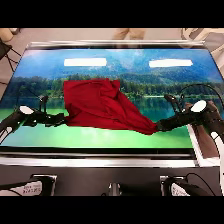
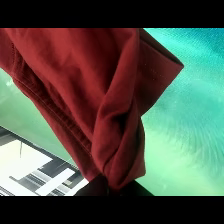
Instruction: Fold the shirts.
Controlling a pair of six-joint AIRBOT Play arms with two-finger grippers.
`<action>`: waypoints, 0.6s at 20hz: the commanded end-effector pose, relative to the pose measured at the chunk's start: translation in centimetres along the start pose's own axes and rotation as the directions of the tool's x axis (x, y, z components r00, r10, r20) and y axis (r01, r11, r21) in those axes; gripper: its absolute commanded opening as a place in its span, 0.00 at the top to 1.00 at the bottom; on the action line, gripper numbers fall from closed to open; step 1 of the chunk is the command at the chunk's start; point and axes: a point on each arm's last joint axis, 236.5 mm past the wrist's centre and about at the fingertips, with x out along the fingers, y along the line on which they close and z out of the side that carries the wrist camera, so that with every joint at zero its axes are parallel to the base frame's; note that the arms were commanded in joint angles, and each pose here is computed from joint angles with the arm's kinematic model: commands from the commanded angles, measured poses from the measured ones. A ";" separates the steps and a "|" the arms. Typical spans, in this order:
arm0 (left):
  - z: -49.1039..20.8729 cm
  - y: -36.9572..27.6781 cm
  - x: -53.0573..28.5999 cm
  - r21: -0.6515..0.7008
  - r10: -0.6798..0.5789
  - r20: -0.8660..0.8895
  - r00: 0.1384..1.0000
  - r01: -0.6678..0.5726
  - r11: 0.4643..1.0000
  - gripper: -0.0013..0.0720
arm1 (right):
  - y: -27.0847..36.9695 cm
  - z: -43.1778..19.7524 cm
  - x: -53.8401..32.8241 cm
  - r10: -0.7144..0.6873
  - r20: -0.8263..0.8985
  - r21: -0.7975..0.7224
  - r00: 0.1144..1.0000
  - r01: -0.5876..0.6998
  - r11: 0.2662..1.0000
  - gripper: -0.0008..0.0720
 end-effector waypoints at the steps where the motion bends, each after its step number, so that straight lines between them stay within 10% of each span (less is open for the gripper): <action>1: 0.0 -0.3 0.1 -0.038 -0.009 -0.006 1.000 0.009 0.999 0.95 | 0.1 0.0 0.0 0.003 0.001 -0.013 1.000 -0.003 1.000 0.95; 7: 9.0 -11.3 -17.5 0.285 -0.137 0.454 0.881 0.002 0.959 0.95 | 2.0 6.6 -9.2 -0.091 0.224 -0.217 0.970 0.141 0.966 0.96; 10: 8.2 -22.8 -41.8 0.459 -0.356 0.827 0.435 -0.156 0.875 0.95 | 6.0 12.6 -26.1 -0.260 0.596 -0.252 0.760 0.484 0.838 0.96; 12: 1.3 -27.6 -56.6 0.464 -0.462 0.884 0.064 -0.232 0.855 0.95 | 10.3 11.3 -41.3 -0.375 0.821 -0.082 0.431 0.739 0.669 0.96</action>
